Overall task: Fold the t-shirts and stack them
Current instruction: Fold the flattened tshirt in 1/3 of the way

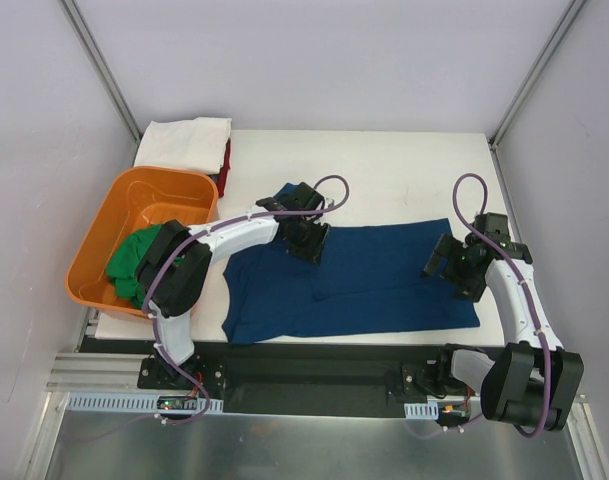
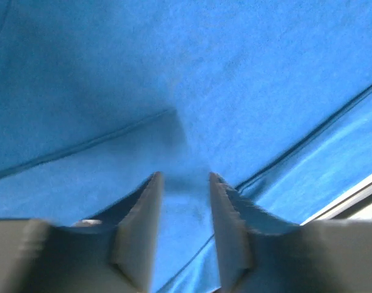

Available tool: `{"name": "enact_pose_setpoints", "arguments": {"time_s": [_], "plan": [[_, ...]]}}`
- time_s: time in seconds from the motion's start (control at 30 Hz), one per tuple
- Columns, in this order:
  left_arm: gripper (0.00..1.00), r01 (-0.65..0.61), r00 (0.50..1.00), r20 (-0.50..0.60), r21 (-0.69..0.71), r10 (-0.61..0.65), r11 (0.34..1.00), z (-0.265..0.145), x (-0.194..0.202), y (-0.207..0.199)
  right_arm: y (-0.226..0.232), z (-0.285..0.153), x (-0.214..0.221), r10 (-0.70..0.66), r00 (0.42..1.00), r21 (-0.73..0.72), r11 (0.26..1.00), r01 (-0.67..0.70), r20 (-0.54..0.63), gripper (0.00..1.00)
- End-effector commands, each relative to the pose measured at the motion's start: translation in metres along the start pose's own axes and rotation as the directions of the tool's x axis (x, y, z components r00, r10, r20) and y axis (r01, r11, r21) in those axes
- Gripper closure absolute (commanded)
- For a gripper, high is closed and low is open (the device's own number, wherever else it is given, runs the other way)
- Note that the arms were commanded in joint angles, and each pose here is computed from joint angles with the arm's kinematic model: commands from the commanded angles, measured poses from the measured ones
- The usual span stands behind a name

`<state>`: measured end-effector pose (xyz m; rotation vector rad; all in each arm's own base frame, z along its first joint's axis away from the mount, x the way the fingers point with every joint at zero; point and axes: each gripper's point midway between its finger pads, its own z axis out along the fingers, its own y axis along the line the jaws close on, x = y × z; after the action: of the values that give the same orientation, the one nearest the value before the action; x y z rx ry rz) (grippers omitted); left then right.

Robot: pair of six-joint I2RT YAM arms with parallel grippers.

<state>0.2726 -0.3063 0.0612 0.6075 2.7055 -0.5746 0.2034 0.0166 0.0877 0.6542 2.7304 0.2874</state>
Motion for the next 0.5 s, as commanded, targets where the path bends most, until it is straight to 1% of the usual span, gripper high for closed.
{"name": "enact_pose_setpoints", "arguments": {"time_s": [0.0, 0.03, 0.1, 0.17, 0.2, 0.27, 0.3, 0.33, 0.37, 0.4, 0.43, 0.47], "plan": [[0.53, -0.059, 0.998, -0.005, 0.027, 0.059, 0.998, -0.005, -0.010, -0.010, -0.004, -0.006, -0.007, -0.005, 1.000, 0.034, 0.999, 0.004, 0.014, 0.03], [0.41, -0.061, 0.998, 0.002, 0.025, 0.061, 0.998, -0.007, -0.012, -0.011, -0.005, -0.005, -0.007, -0.003, 1.000, 0.037, 0.999, 0.003, 0.012, 0.03], [0.29, -0.061, 0.998, 0.022, 0.011, 0.061, 0.998, -0.012, -0.017, -0.011, -0.004, -0.005, -0.006, -0.002, 1.000, 0.035, 0.999, 0.002, 0.008, 0.03], [0.05, -0.059, 0.997, 0.054, -0.017, 0.059, 0.998, -0.020, -0.023, -0.007, -0.004, -0.005, -0.007, -0.004, 1.000, 0.034, 0.999, 0.004, 0.008, 0.03], [0.01, -0.051, 0.997, 0.059, -0.023, 0.052, 0.998, -0.023, -0.023, -0.007, -0.005, -0.005, -0.006, -0.002, 1.000, 0.035, 0.999, 0.002, 0.005, 0.03], [0.01, -0.037, 0.995, 0.092, -0.035, 0.040, 0.999, -0.036, -0.025, -0.007, -0.004, -0.005, -0.005, 0.000, 1.000, 0.032, 0.999, 0.000, 0.004, 0.03], [0.01, -0.015, 0.996, 0.087, -0.045, 0.019, 0.999, -0.037, -0.019, -0.004, -0.004, -0.005, -0.004, -0.003, 1.000, 0.031, 1.000, 0.003, 0.003, 0.03], [0.01, -0.006, 0.994, 0.111, -0.038, 0.011, 0.999, -0.047, -0.019, -0.006, -0.005, -0.005, -0.002, 0.002, 1.000, 0.033, 0.999, -0.002, -0.001, 0.03], [0.01, 0.004, 0.993, 0.114, -0.036, 0.000, 0.999, -0.051, -0.015, -0.006, -0.007, -0.005, -0.002, 0.003, 1.000, 0.050, 0.999, -0.003, 0.002, 0.03], [0.01, 0.040, 0.995, 0.094, -0.047, -0.036, 0.998, -0.049, -0.001, -0.001, -0.011, -0.005, 0.000, 0.007, 1.000, 0.074, 0.997, -0.007, -0.002, 0.03], [0.01, 0.050, 0.992, 0.120, -0.037, -0.046, 0.998, -0.058, 0.001, -0.003, -0.013, -0.005, 0.001, 0.008, 1.000, 0.094, 0.996, -0.008, -0.001, 0.03], [0.01, 0.066, 0.991, 0.123, -0.039, -0.061, 0.997, -0.060, 0.006, -0.001, -0.017, -0.004, 0.003, 0.007, 1.000, 0.117, 0.993, -0.008, 0.001, 0.03]]}}
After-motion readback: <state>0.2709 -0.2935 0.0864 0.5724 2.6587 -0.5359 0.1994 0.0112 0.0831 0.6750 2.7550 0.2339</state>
